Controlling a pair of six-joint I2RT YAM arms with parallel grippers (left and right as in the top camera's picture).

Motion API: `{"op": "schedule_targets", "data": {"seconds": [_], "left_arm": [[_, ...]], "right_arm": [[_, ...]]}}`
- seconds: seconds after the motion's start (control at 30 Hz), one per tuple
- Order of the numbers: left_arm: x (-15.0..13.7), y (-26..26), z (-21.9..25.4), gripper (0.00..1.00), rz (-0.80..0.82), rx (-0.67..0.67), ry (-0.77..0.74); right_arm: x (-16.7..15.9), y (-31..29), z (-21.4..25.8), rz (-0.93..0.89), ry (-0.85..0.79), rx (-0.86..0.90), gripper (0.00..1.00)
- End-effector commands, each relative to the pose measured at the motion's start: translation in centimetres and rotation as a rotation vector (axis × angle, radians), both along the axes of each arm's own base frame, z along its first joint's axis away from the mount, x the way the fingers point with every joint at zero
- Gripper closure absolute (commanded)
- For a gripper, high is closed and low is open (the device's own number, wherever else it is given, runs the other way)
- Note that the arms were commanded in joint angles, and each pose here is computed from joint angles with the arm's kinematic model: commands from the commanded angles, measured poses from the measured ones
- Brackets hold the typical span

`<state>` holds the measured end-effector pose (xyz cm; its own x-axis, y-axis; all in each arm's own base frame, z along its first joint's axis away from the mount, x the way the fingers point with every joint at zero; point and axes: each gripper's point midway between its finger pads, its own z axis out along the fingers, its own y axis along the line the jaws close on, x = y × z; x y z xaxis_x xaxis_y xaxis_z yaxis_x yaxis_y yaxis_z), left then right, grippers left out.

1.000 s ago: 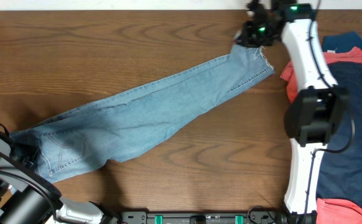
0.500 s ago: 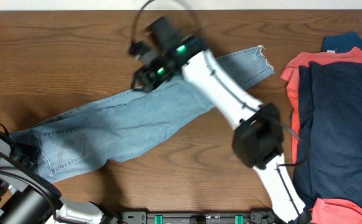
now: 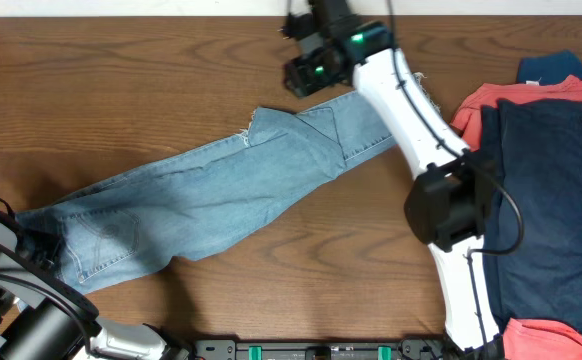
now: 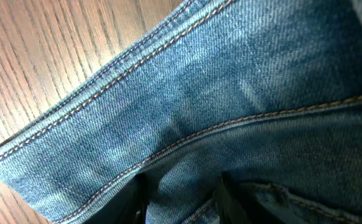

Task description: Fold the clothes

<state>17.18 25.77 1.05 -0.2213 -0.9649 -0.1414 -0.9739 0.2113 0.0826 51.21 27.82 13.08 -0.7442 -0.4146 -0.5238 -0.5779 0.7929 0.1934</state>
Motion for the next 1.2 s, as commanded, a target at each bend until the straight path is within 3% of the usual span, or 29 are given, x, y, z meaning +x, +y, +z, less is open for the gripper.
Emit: {"op": "schedule_targets", "data": {"seconds": [0.0,0.3,0.5,0.53,0.63,0.7,1.0,1.17], "left_arm": [[0.3,-0.3,-0.7,0.62,0.002,-0.023,-0.010],[0.3,-0.3,-0.7,0.62,0.002,-0.023,-0.010],[0.3,-0.3,-0.7,0.62,0.002,-0.023,-0.010],[0.3,-0.3,-0.7,0.62,0.002,-0.023,-0.010],[0.3,-0.3,-0.7,0.61,0.002,-0.023,-0.010],[0.3,-0.3,-0.7,0.61,0.002,-0.025,-0.008],[0.2,-0.4,-0.7,0.61,0.002,-0.026,-0.007],[0.2,-0.4,-0.7,0.61,0.002,-0.026,-0.007]], "right_arm": [[-0.9,1.2,-2.8,0.182,-0.001,-0.010,0.43],[0.1,-0.6,-8.5,0.252,-0.009,-0.157,0.44],[-2.3,-0.6,-9.3,0.386,0.059,-0.118,0.50],[-2.7,-0.5,-9.3,0.406,0.070,-0.105,0.51],[-4.1,-0.5,-9.5,0.447,0.117,-0.086,0.69],[-5.4,-0.3,-9.5,0.488,0.158,-0.057,0.70],[-9.3,-0.6,-9.0,0.635,0.250,-0.012,0.46],[-10.3,0.0,-8.5,0.674,0.266,0.038,0.48]]}}
